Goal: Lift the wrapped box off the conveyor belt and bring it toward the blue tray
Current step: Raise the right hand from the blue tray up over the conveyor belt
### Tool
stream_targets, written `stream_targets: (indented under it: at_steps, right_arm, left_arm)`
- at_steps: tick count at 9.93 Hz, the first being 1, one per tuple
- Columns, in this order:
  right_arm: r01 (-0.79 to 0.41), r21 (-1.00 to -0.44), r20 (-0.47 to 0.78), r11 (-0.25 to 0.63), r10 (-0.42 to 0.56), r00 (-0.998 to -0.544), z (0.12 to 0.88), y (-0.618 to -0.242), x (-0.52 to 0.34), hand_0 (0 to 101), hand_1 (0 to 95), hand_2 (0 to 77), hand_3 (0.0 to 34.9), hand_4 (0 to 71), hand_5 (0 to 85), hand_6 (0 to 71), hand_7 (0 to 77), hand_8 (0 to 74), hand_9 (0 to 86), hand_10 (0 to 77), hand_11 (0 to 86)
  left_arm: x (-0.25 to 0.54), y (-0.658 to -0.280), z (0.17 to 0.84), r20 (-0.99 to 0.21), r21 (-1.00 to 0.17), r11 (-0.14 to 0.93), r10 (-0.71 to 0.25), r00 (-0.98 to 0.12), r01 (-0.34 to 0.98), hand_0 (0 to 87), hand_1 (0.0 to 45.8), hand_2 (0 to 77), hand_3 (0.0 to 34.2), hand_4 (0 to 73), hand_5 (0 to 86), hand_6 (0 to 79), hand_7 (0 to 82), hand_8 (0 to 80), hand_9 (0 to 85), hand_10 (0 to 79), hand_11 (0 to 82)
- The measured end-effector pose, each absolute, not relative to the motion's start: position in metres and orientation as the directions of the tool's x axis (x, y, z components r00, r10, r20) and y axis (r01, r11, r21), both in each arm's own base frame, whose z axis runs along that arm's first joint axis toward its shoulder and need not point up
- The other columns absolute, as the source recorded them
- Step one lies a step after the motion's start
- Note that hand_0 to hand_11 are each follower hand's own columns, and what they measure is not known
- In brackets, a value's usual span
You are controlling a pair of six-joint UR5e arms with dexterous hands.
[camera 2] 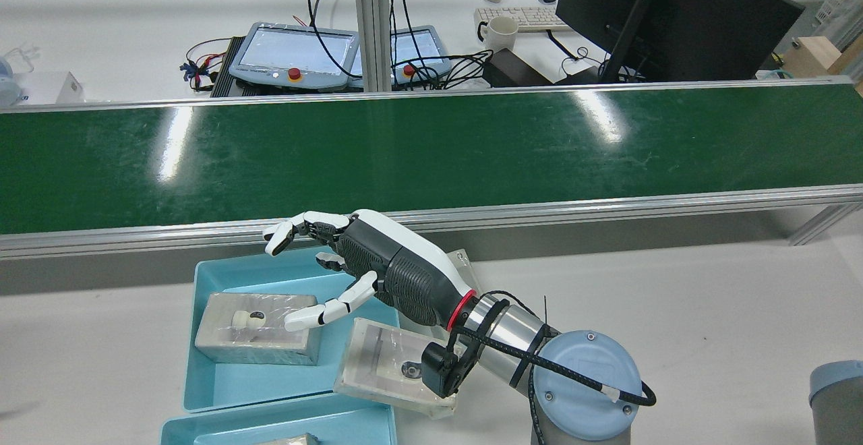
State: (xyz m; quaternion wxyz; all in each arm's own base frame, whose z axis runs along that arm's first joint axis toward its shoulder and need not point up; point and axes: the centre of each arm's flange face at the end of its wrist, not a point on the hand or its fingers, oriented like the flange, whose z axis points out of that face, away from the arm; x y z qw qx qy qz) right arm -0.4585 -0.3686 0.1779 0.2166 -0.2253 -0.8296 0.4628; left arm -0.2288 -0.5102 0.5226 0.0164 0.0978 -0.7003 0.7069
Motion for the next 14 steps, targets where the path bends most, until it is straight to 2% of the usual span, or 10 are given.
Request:
stream_targets:
  at_steps: [4,6,7,8,9,10,11,12,13,14]
  right_arm:
    - [0.158,-0.865,0.146,0.477,0.539,-0.829,0.185,-0.387,-0.430,45,12.5,22.4,30.4,21.3,39.8,2.7,25.1,0.0,2.7,3.3,6.0]
    - [0.125,-0.862,0.141,0.491,0.469,-0.872,0.195,-0.413,-0.378,45,10.9,22.9,30.4,21.3,39.8,2.7,25.1,0.0,2.7,3.8,6.0]
    - [0.090,-0.863,0.147,0.497,0.417,-0.897,0.205,-0.431,-0.342,45,13.1,22.4,30.3,18.5,37.1,1.1,19.1,0.0,2.2,3.8,6.0]
    - [0.043,-0.867,0.160,0.497,0.358,-0.920,0.218,-0.451,-0.302,45,13.1,22.4,30.3,15.8,32.2,0.0,14.2,0.0,2.2,0.0,3.8]
    - [0.003,-0.875,0.169,0.483,0.311,-0.935,0.232,-0.468,-0.268,45,13.1,22.4,30.3,15.8,32.2,0.0,14.2,0.0,2.2,0.0,3.8]
    - [-0.026,-0.890,0.174,0.455,0.286,-0.942,0.244,-0.478,-0.244,46,15.3,22.4,30.4,12.5,22.4,0.0,16.4,0.0,2.2,2.7,3.3]
    - [-0.044,-0.907,0.174,0.418,0.279,-0.944,0.254,-0.483,-0.230,46,12.5,16.9,30.4,7.6,15.3,0.0,16.4,0.0,2.2,0.5,3.3]
    - [-0.053,-0.922,0.170,0.383,0.279,-0.945,0.262,-0.486,-0.223,46,12.5,16.9,30.4,7.6,15.3,0.0,16.4,0.0,2.2,0.5,3.3]
    - [-0.054,-0.932,0.162,0.358,0.278,-0.947,0.266,-0.489,-0.219,45,12.5,12.0,30.4,1.6,8.2,0.0,15.8,0.0,2.2,0.5,3.3]
    - [-0.054,-0.938,0.154,0.343,0.272,-0.950,0.269,-0.493,-0.214,45,12.5,12.0,30.4,1.6,8.2,0.0,15.8,0.0,2.2,0.5,3.3]
  left_arm:
    - [-0.229,-0.510,0.523,0.161,-0.987,-0.019,-0.114,-0.980,-0.160,0.0,0.0,0.5,0.0,0.0,0.5,0.0,0.5,0.5,0.0,0.5,0.0]
    - [-0.229,-0.510,0.523,0.161,-0.987,-0.019,-0.114,-0.980,-0.160,0.0,0.0,0.5,0.0,0.0,0.5,0.0,0.5,0.5,0.0,0.0,0.0]
    - [-0.229,-0.510,0.523,0.161,-0.987,-0.019,-0.114,-0.980,-0.160,0.0,0.0,1.1,0.0,0.0,0.5,0.0,0.5,0.5,0.0,0.0,0.0]
    - [-0.229,-0.510,0.523,0.161,-0.987,-0.019,-0.114,-0.980,-0.160,0.0,0.0,0.5,0.0,0.0,0.5,0.0,0.5,0.5,0.0,0.0,0.0]
    - [-0.229,-0.510,0.523,0.161,-0.987,-0.019,-0.114,-0.980,-0.160,0.0,0.0,0.5,0.0,0.0,0.5,0.0,0.5,0.5,0.0,0.5,0.0]
    - [-0.229,-0.510,0.523,0.161,-0.987,-0.019,-0.114,-0.980,-0.160,0.0,0.0,1.1,0.0,0.0,0.5,0.0,0.5,0.0,0.5,0.5,0.0]
    - [-0.229,-0.510,0.523,0.161,-0.987,-0.019,-0.114,-0.980,-0.160,0.0,0.0,1.1,0.0,0.0,0.5,0.0,0.5,0.0,0.5,0.5,0.0]
    - [-0.229,-0.510,0.523,0.161,-0.987,-0.019,-0.114,-0.980,-0.160,0.0,0.0,1.1,0.0,0.0,0.5,0.0,0.5,0.5,0.0,0.5,0.0]
    - [-0.229,-0.510,0.523,0.161,-0.987,-0.019,-0.114,-0.980,-0.160,0.0,0.0,0.5,0.0,0.0,0.5,0.0,0.5,0.5,0.0,0.5,0.0]
    - [-0.229,-0.510,0.523,0.161,-0.987,-0.019,-0.114,-0.980,-0.160,0.0,0.0,1.1,0.0,0.0,0.5,0.0,0.5,0.5,0.0,0.0,0.0]
